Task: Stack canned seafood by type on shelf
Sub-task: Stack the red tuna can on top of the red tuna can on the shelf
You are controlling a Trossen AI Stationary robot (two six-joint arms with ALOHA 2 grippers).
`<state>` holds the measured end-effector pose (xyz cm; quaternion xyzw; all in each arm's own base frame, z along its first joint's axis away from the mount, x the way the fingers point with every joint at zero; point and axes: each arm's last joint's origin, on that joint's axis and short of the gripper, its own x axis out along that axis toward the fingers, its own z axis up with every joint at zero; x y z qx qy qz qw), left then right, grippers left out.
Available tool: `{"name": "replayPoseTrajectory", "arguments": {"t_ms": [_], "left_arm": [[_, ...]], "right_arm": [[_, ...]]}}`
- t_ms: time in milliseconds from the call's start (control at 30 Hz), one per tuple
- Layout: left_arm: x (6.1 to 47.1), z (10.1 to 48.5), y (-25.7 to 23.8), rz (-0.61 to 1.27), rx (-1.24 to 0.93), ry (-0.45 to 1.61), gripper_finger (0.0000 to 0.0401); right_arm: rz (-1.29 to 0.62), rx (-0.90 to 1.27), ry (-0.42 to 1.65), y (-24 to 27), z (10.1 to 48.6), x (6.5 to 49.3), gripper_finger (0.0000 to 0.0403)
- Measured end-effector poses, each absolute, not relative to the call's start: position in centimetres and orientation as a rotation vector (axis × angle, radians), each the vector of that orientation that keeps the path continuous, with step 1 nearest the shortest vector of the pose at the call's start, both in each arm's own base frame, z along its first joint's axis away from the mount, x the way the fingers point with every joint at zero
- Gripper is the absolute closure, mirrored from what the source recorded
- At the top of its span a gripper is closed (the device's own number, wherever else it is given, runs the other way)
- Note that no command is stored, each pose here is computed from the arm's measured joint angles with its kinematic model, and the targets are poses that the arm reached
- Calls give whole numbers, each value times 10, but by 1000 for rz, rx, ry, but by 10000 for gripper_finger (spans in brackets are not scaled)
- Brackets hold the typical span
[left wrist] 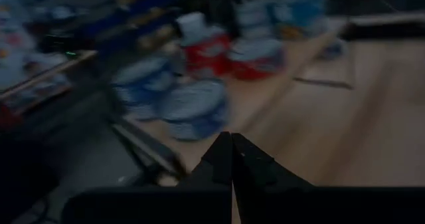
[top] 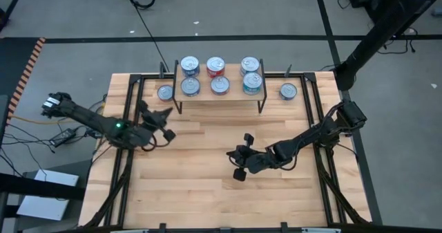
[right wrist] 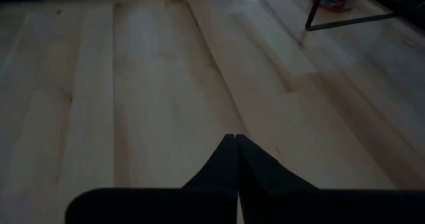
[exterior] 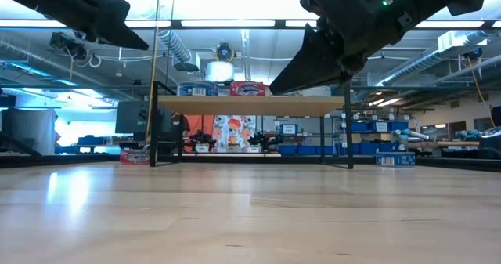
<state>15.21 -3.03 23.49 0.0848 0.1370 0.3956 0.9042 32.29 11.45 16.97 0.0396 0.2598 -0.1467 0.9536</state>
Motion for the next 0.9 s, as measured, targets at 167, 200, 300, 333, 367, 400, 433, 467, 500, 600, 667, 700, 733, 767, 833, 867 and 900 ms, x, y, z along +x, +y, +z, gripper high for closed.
{"name": "replayPoseTrajectory", "arguments": {"t_ms": [167,200,300,333,367,400,433,467,500,600,667,700,733,767,833,867,900], "left_arm": [[136,243,-18,905,141,245,399],[133,244,-15,920,137,247,399],[125,242,-6,967,135,270,399],[123,241,-4,972,129,282,399],[122,238,-2,973,117,287,399],[121,234,0,970,108,294,399],[120,230,3,968,103,303,399],[120,226,5,968,102,314,399],[120,223,7,971,101,319,399],[121,217,14,962,81,308,399],[123,217,19,939,57,289,399],[124,217,22,924,52,291,399],[124,217,25,916,38,289,399],[124,217,27,908,27,289,399],[125,214,33,903,8,291,399],[125,212,35,901,2,302,399],[125,208,38,895,-5,313,399]], "right_arm": [[-296,78,528,115,170,323,399],[-297,78,527,115,170,323,399],[-295,86,519,115,170,323,398],[-295,88,515,115,171,324,398],[-295,90,512,115,171,324,398],[-295,90,511,115,171,324,398],[-294,90,511,115,171,324,398],[-294,90,512,115,171,324,398],[-294,90,512,115,171,324,398],[-294,89,512,115,171,324,398],[-294,90,512,115,171,324,398],[-295,90,512,115,171,324,398],[-295,90,512,115,171,324,398],[-294,90,512,115,171,324,398],[-294,90,512,115,171,324,398],[-294,90,512,115,171,324,398],[-294,90,512,115,171,324,398]]}}
